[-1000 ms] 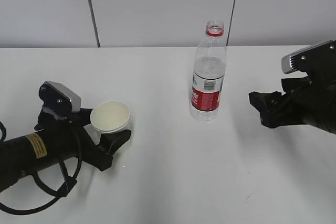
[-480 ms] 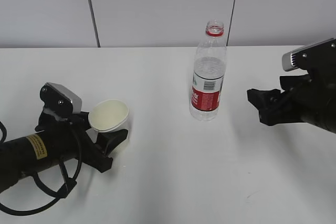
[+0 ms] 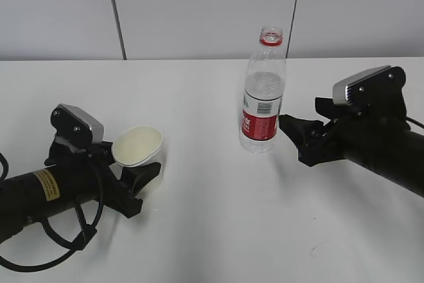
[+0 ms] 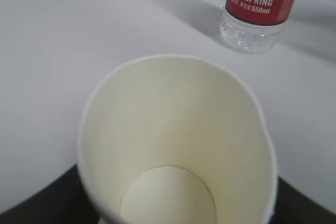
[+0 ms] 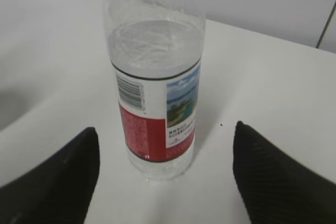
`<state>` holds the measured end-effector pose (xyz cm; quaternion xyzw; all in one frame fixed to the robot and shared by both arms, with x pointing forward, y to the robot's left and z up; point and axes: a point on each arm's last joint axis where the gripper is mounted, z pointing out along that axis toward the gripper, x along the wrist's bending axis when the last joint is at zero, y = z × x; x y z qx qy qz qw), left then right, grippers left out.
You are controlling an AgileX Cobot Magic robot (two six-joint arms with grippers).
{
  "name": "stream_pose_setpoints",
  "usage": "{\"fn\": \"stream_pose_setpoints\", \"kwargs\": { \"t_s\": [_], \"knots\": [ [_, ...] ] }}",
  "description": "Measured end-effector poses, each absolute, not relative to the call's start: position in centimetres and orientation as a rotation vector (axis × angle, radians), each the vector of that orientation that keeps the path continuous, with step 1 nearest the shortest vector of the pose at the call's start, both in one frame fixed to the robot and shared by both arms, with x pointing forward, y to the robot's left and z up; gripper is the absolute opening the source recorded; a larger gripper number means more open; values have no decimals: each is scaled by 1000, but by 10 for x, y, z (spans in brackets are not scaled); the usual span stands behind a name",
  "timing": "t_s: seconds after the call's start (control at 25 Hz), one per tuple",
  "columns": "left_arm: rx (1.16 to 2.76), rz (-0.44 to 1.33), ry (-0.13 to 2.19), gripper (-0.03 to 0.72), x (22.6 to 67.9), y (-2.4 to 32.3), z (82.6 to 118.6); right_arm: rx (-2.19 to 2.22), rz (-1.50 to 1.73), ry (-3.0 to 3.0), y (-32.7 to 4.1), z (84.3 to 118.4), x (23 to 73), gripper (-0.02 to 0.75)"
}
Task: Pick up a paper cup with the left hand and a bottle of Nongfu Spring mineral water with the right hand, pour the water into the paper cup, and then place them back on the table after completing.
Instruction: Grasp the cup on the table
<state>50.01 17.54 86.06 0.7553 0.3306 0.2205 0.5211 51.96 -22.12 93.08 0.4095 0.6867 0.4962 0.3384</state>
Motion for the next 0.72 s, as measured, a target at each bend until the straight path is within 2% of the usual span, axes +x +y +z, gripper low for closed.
{"fn": "stream_pose_setpoints", "kwargs": {
  "t_s": [0.28,0.4,0.52,0.72],
  "knots": [
    [1817,526,794,434,500,175,860,1060,1410,1710,-217,900,528,590],
    [1817,526,794,434,500,175,860,1109,1382,1733,-218,884,530,622],
    [1817,526,793,433,500,175,860,1129,1372,1733,-218,879,532,655],
    [1818,526,793,433,500,175,860,1108,1387,1722,-216,878,541,662]
  ]
}}
